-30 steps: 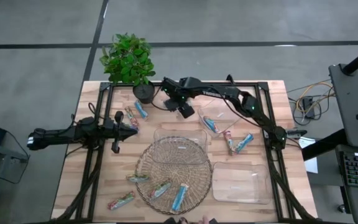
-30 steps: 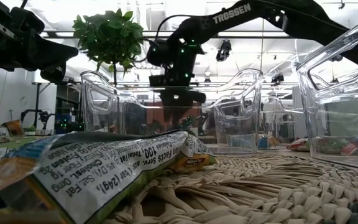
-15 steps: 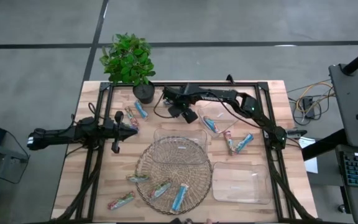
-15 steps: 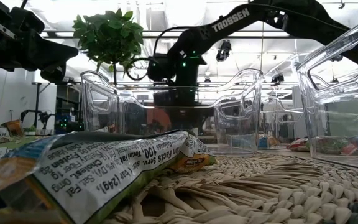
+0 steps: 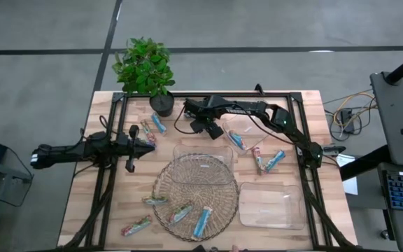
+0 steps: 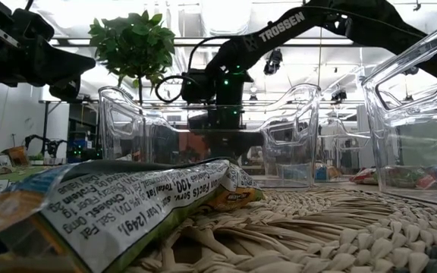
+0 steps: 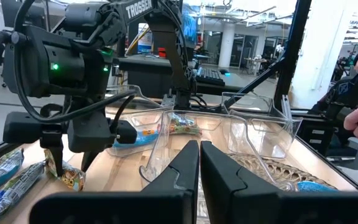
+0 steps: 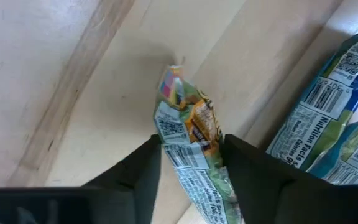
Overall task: Pick and place Granola Bars by type
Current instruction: Put the yellow granola bar into the top transparent bin
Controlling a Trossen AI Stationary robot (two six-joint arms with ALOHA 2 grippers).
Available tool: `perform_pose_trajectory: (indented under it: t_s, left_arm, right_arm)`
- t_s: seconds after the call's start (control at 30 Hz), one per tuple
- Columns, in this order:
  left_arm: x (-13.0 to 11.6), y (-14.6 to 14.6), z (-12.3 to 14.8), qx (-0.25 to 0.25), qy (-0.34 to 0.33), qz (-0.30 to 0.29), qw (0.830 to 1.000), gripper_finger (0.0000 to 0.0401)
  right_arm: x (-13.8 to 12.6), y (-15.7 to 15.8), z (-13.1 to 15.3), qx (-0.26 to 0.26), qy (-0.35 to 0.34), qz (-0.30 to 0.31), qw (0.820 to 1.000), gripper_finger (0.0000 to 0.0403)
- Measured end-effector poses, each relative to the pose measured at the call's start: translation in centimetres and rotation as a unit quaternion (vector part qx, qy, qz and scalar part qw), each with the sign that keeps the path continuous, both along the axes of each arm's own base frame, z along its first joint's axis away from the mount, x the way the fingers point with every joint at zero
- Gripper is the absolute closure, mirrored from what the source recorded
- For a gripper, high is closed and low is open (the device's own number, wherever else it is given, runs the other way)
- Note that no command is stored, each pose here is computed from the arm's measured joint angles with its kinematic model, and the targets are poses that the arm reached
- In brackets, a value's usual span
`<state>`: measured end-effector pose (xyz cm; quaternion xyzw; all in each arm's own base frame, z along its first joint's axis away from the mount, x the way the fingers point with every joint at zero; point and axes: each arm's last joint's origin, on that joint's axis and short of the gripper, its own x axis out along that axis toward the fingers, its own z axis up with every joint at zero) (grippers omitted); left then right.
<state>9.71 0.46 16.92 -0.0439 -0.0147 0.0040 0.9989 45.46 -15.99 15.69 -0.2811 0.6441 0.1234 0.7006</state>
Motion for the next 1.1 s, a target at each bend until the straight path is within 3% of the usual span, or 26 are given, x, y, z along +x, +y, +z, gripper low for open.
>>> perform_pose_trajectory:
  t_s: [0.37, 0.67, 0.93, 1.1]
  left_arm:
    - [0.0, 0.0, 0.0, 0.000, 0.000, 0.000, 1.000, 0.0401]
    - [0.0, 0.0, 0.0, 0.000, 0.000, 0.000, 1.000, 0.0401]
    - [0.0, 0.0, 0.0, 0.000, 0.000, 0.000, 1.000, 0.0401]
    - [0.0, 0.0, 0.0, 0.000, 0.000, 0.000, 1.000, 0.0401]
  right_arm:
    - [0.0, 0.0, 0.0, -0.011, 0.004, 0.001, 1.000, 0.0387]
    - [0.2, 0.3, 0.6, -0.011, -0.003, -0.014, 1.000, 0.0395]
    - [1.3, 0.4, 4.9, -0.038, -0.047, -0.016, 0.998, 0.0395]
    - [0.8, 0.6, 6.8, -0.047, -0.030, -0.043, 0.998, 0.0395]
